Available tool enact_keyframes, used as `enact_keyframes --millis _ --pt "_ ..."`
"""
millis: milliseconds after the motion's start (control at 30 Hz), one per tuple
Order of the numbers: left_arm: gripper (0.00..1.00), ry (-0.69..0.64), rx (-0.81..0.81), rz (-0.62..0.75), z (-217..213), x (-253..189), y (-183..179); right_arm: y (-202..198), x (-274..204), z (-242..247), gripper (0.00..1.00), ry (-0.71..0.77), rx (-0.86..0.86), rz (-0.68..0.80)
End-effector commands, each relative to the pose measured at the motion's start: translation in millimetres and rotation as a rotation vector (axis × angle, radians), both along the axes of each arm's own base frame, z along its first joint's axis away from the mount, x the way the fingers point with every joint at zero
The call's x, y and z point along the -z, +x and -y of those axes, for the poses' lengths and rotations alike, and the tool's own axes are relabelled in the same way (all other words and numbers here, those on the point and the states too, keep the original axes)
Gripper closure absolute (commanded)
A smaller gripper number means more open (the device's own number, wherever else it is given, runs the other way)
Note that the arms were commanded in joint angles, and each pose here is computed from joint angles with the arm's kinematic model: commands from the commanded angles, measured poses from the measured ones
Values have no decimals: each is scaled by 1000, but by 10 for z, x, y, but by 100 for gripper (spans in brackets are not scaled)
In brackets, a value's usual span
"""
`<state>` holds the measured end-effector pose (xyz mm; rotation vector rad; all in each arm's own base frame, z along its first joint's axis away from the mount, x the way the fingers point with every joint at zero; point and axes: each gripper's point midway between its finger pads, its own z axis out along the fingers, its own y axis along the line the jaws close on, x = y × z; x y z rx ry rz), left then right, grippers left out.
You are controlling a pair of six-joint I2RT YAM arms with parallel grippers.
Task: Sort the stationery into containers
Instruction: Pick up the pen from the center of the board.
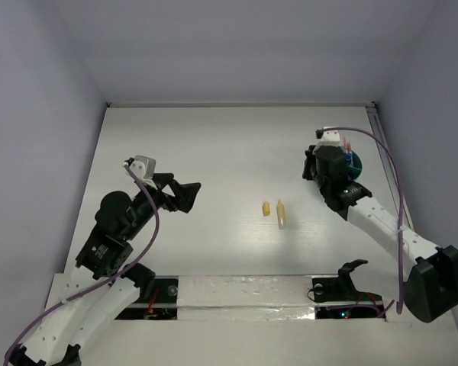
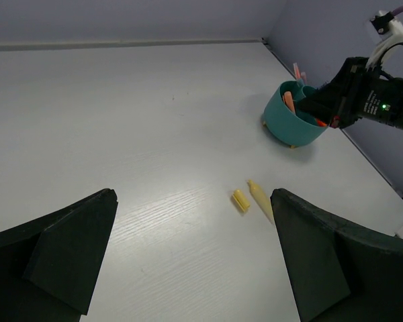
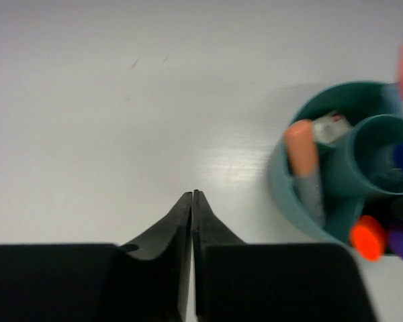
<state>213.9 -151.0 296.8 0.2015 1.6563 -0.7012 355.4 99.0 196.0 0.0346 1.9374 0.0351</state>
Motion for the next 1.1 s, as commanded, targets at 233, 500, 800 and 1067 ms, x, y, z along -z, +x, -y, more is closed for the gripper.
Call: enact_keyframes --millis 233,500,800,1067 --pt "1 -5 36 26 81 -101 53 -708 1071 -749 83 193 -265 -498" --pt "1 6 39 2 100 -32 117 -942 1468 -889 44 165 -292 -655" --pt "1 4 26 4 75 -36 139 -851 1598 -797 47 78 -208 -674" --pt "1 6 32 -5 89 -6 143 -814 1657 -707 56 23 -130 -702"
